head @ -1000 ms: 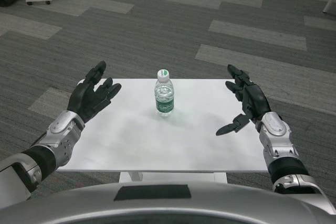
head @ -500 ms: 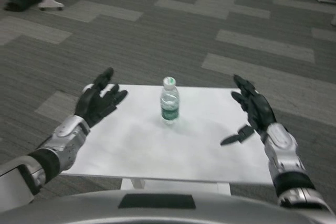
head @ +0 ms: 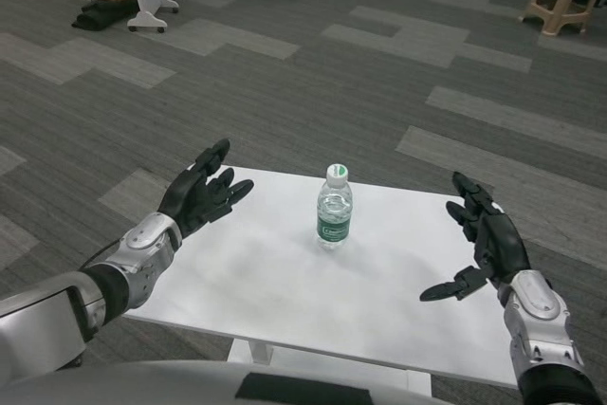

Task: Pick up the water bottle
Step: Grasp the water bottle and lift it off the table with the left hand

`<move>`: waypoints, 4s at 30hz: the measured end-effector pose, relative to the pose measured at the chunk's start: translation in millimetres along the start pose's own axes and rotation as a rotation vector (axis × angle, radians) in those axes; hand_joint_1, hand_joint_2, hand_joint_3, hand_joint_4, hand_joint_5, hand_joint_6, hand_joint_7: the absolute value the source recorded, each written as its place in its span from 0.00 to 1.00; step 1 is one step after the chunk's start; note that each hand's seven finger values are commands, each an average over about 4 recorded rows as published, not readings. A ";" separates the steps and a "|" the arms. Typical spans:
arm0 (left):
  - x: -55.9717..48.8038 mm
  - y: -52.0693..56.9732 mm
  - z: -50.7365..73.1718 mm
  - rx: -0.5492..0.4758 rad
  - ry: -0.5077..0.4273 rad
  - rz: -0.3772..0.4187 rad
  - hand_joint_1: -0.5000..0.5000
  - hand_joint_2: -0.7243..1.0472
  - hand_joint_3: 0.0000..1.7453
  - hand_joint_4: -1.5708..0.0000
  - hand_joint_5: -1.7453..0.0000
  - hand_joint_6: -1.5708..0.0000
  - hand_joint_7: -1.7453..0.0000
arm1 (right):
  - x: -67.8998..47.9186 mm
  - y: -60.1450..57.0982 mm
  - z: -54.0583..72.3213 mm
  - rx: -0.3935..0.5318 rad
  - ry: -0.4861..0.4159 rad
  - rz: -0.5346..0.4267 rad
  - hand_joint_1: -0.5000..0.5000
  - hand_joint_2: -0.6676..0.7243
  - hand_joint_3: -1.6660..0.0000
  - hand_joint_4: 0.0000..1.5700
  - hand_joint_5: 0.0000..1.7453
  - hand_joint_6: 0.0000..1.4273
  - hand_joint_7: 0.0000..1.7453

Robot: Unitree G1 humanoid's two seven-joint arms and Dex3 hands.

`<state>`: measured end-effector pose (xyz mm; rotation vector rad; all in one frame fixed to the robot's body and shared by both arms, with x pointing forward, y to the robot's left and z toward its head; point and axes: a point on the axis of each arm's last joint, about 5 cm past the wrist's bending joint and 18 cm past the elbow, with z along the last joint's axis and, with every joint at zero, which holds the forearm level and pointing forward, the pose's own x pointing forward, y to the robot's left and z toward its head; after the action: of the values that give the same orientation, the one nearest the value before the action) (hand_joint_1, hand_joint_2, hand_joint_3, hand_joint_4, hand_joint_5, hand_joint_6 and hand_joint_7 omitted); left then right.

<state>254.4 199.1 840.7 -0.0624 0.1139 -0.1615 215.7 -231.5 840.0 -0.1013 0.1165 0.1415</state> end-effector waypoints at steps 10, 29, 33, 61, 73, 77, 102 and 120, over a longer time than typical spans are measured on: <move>28.7 -2.7 24.6 0.172 0.038 0.082 1.00 0.94 0.10 1.00 1.00 1.00 1.00 | 2.4 4.6 -1.3 0.000 0.010 0.023 0.25 0.73 0.81 0.00 0.28 0.00 0.00; 42.3 -43.4 17.7 0.210 0.226 -0.019 1.00 0.30 0.14 1.00 1.00 1.00 1.00 | 8.1 10.5 -1.5 -0.001 0.022 0.054 0.25 0.73 0.81 0.00 0.28 0.00 0.00; 42.2 -47.9 15.5 0.228 0.241 -0.021 1.00 0.30 0.10 1.00 1.00 1.00 1.00 | 8.1 10.6 -1.6 -0.002 0.022 0.055 0.25 0.73 0.81 0.00 0.28 0.00 0.00; 46.1 -106.6 14.6 0.179 0.226 -0.234 1.00 0.35 0.10 1.00 1.00 1.00 1.00 | 31.5 52.6 8.4 -0.044 0.004 0.282 0.25 0.76 0.81 0.00 0.28 0.00 0.00; 54.4 -122.7 20.1 0.233 0.321 -0.166 1.00 0.30 0.10 1.00 1.00 1.00 1.00 | 33.7 56.2 14.0 -0.057 -0.027 0.315 0.25 0.77 0.81 0.00 0.28 0.00 0.00; 58.6 -127.4 25.1 0.274 0.342 -0.124 1.00 0.30 0.10 1.00 1.00 1.00 1.00 | 34.0 58.4 14.6 -0.061 -0.030 0.327 0.26 0.78 0.81 0.00 0.28 0.00 0.00; 57.3 -144.1 24.7 0.239 0.534 0.036 1.00 0.30 0.10 1.00 1.00 1.00 1.00 | 38.3 74.9 18.9 -0.076 -0.055 0.360 0.27 0.82 0.81 0.00 0.33 0.00 0.00; 52.9 -159.3 21.9 0.073 0.596 -0.053 1.00 0.30 0.10 1.00 1.00 1.00 1.00 | 49.7 62.9 34.8 -0.124 -0.097 0.350 0.27 0.82 0.86 0.00 0.33 0.00 0.00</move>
<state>283.9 34.7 868.0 0.0580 0.7005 -0.2338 259.2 -159.1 862.4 -0.1971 0.0276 0.5028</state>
